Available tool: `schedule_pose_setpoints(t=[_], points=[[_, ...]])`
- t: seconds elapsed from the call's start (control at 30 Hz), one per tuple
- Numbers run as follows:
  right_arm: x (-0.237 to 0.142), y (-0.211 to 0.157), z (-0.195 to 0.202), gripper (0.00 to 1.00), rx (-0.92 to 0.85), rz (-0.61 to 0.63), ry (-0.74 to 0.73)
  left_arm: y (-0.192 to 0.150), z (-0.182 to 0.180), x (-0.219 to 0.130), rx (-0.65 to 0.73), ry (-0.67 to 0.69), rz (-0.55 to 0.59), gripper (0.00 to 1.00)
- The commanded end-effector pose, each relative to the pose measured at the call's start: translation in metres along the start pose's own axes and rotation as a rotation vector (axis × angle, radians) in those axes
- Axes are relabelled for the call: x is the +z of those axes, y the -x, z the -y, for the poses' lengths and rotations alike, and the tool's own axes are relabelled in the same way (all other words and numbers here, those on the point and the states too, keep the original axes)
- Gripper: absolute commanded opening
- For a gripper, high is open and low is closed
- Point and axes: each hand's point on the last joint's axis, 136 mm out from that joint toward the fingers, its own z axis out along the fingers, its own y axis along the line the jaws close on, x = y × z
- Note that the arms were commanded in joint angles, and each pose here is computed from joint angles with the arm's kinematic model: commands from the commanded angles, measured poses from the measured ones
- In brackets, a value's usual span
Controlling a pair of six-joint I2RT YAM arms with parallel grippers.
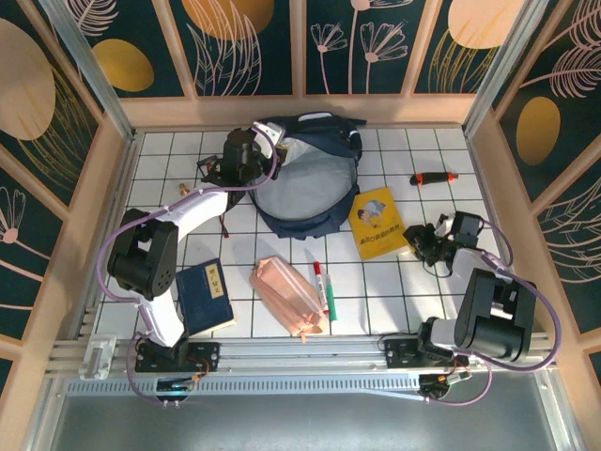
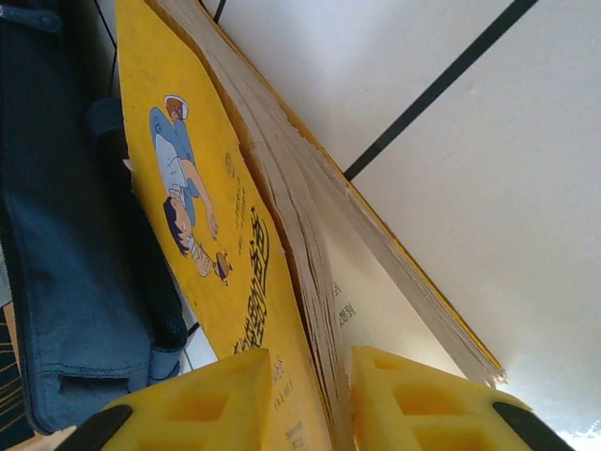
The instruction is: Pack books, pencil case, and school supplies into a backpack
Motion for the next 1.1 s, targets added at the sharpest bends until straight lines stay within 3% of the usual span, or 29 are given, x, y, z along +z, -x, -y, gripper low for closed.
schedule_pose_setpoints(t=[0.0, 0.4, 0.67, 0.83, 0.97, 1.07], points=[[0.006, -0.005, 0.004, 0.31, -0.036, -0.019, 0.029, 0.023, 0.007, -0.008, -0.008, -0.023, 0.06, 0.0], [0.014, -0.016, -0.017, 0.36, -0.12, -0.086, 0.199, 0.018, 0.008, -0.008, -0.003, -0.022, 0.041, 0.0], [0.031, -0.02, -0.023, 0.32, -0.144, -0.108, 0.209, 0.022, 0.008, -0.01, 0.0, -0.02, 0.049, 0.0], [0.036, -0.012, -0.022, 0.2, -0.13, -0.078, 0.21, 0.021, 0.007, -0.011, 0.002, -0.017, 0.048, 0.0], [0.034, -0.009, -0.032, 0.0, -0.129, -0.065, 0.262, 0.023, 0.008, -0.013, 0.003, -0.016, 0.05, 0.0], [0.023, -0.007, -0.051, 0.0, -0.134, -0.053, 0.332, 0.027, 0.006, -0.015, 0.001, -0.005, 0.057, 0.0]])
